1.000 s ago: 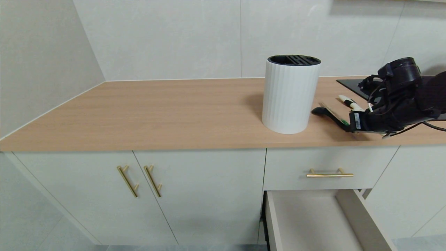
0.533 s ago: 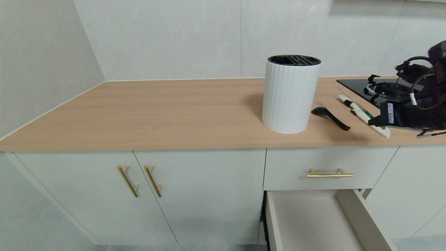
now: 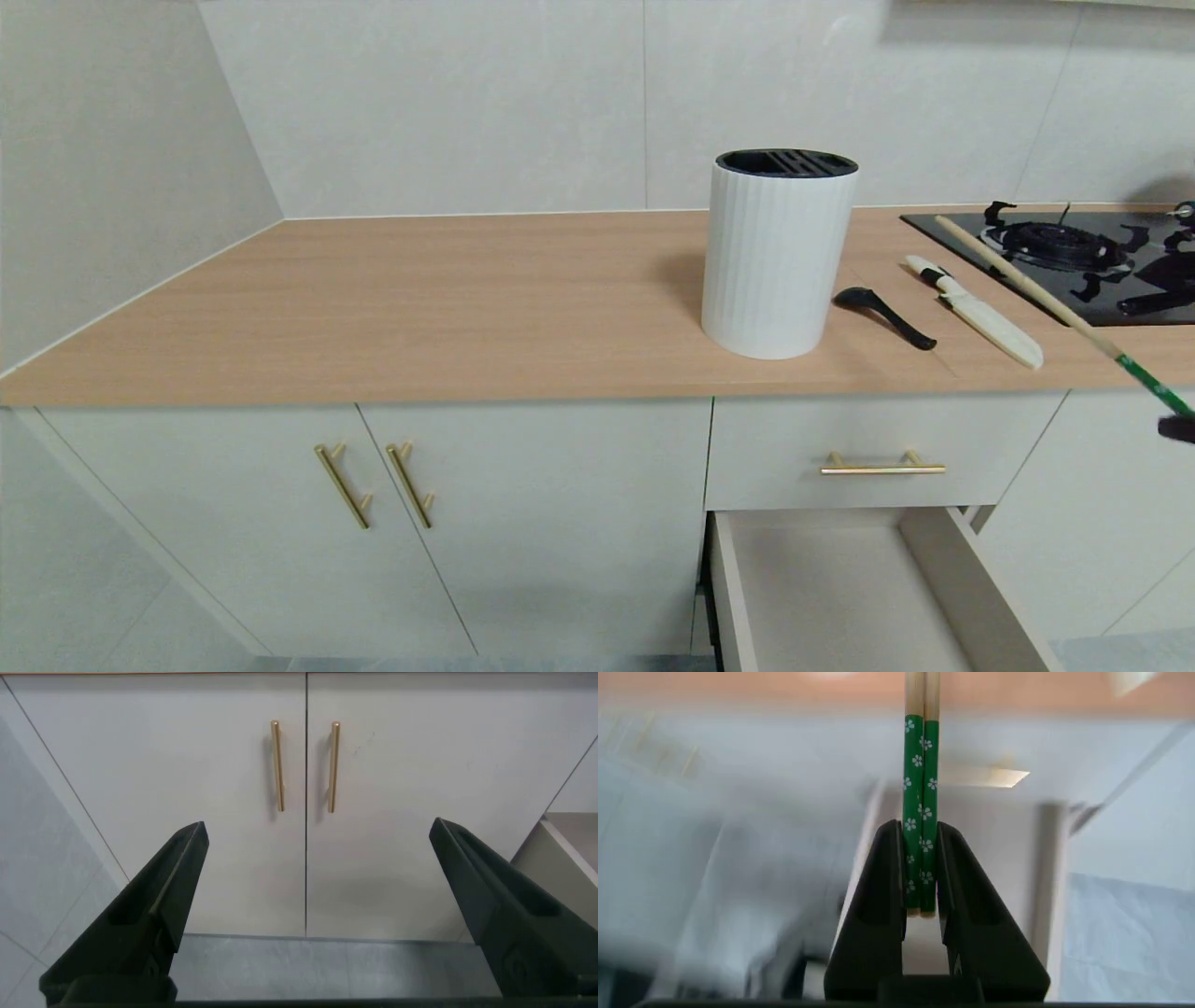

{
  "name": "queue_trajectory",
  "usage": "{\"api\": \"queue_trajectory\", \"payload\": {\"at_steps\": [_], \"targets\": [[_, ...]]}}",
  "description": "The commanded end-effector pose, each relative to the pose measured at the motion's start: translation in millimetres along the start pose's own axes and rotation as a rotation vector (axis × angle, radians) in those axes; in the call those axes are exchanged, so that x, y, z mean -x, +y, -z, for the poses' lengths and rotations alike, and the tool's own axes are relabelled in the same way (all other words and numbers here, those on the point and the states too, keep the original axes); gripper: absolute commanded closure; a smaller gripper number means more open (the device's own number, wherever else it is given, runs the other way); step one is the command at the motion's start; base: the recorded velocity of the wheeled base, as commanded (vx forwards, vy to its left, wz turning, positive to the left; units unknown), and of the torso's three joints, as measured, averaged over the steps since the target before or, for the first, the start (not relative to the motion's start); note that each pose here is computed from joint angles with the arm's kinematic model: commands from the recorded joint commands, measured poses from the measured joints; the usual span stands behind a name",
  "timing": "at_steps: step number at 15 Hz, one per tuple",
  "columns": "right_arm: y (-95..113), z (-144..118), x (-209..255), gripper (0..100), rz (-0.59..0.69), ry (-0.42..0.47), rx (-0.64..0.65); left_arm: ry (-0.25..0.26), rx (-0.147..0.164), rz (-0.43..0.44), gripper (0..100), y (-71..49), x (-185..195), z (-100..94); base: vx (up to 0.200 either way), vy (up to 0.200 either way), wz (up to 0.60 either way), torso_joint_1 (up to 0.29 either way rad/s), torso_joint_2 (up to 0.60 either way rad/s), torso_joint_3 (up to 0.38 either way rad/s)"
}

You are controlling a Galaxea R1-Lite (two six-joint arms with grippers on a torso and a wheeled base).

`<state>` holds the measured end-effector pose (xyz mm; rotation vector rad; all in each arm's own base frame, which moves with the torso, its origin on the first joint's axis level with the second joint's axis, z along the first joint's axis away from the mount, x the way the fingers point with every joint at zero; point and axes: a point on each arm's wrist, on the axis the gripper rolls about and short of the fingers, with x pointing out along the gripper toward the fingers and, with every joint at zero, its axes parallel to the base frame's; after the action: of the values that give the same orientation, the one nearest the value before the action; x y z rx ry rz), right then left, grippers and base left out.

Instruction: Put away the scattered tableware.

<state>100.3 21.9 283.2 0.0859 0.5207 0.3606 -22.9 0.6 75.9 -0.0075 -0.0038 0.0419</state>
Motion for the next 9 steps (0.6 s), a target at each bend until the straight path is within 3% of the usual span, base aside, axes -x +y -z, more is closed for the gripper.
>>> {"api": "queue_trajectory", "payload": {"at_steps": [1,3,9], "targets": [[14,29,26,100,-0.148,0.087,0.116,0.001,0.0,-0.001,0,0.0,0,0.1,0.0,0.0,0.0,0.0,0.0,0.0],[15,39,11,100,-0.178,0.288,0.157,0.001,0.0,-0.001,0,0.0,0,0.1,0.0,0.0,0.0,0.0,0.0,0.0],[13,47,-51,100,-0.144,0.692,0.107,0.001,0.0,-0.001,0,0.0,0,0.1,0.0,0.0,0.0,0.0,0.0,0.0]]}}
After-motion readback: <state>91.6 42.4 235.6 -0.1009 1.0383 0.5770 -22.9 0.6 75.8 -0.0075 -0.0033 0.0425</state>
